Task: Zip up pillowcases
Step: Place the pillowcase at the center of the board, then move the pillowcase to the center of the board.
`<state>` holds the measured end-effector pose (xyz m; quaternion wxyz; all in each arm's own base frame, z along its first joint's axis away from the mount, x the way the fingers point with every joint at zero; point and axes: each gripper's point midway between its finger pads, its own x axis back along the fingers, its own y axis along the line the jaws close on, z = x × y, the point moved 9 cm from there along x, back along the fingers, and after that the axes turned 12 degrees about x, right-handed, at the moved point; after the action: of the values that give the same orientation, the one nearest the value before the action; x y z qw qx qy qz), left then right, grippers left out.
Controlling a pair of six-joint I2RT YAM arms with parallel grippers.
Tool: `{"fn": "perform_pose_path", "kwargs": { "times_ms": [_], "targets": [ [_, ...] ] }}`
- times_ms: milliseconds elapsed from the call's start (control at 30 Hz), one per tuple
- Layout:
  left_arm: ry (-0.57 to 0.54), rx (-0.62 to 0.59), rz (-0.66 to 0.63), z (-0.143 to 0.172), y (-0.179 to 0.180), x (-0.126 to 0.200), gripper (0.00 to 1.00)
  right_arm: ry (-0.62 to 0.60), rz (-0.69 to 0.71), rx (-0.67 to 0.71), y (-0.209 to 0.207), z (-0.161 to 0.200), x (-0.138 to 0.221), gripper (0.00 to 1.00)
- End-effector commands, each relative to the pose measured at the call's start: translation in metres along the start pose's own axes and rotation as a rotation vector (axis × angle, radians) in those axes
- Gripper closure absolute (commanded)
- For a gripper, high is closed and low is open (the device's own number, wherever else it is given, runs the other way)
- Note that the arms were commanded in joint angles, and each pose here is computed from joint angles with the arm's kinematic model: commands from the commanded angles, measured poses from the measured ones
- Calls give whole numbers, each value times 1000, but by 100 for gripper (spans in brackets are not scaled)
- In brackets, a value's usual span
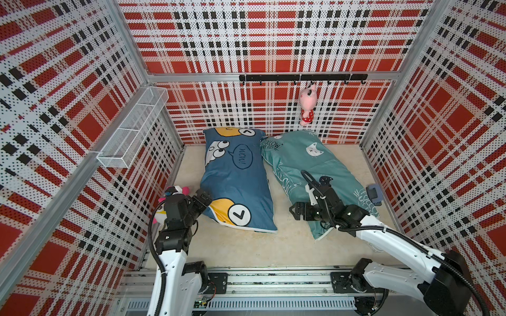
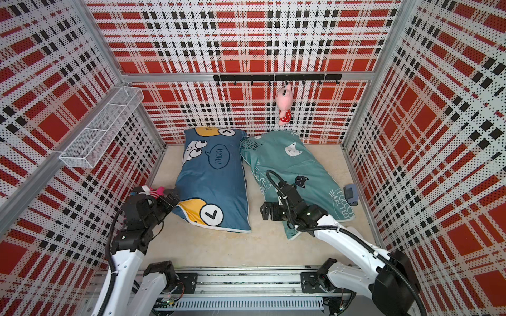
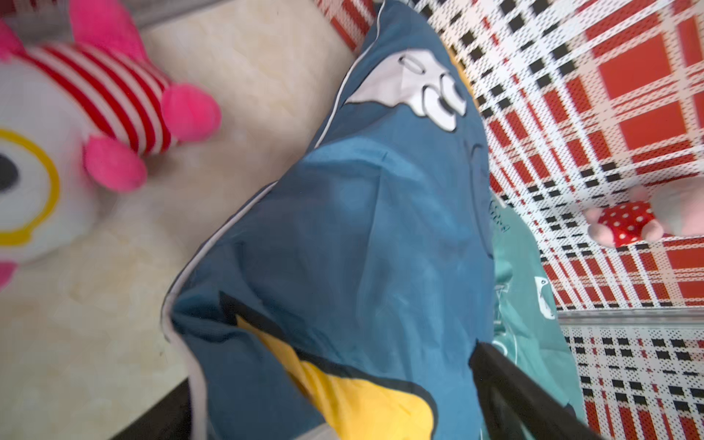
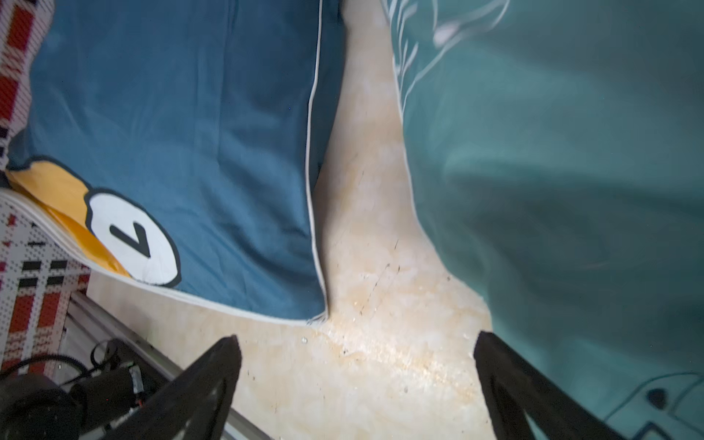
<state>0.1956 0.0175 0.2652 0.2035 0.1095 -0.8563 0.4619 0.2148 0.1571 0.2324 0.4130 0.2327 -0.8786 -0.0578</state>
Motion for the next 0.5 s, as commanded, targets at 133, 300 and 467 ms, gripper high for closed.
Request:
{"fn": "perform_pose_path", "kwargs": {
  "times_ms": [133,300,467],
  "targets": [
    [-166,-140,10,-37,-41,21,2,-136,237,-23,-99,-71,29,0],
    [-170,-163,6,-36,-47,34,2,-211,313,-101,-186,-111,22,0],
    [-237,-197,-37,-38,-43,38,2,-199,360,-110,-248,-124,-8,0]
  ]
}}
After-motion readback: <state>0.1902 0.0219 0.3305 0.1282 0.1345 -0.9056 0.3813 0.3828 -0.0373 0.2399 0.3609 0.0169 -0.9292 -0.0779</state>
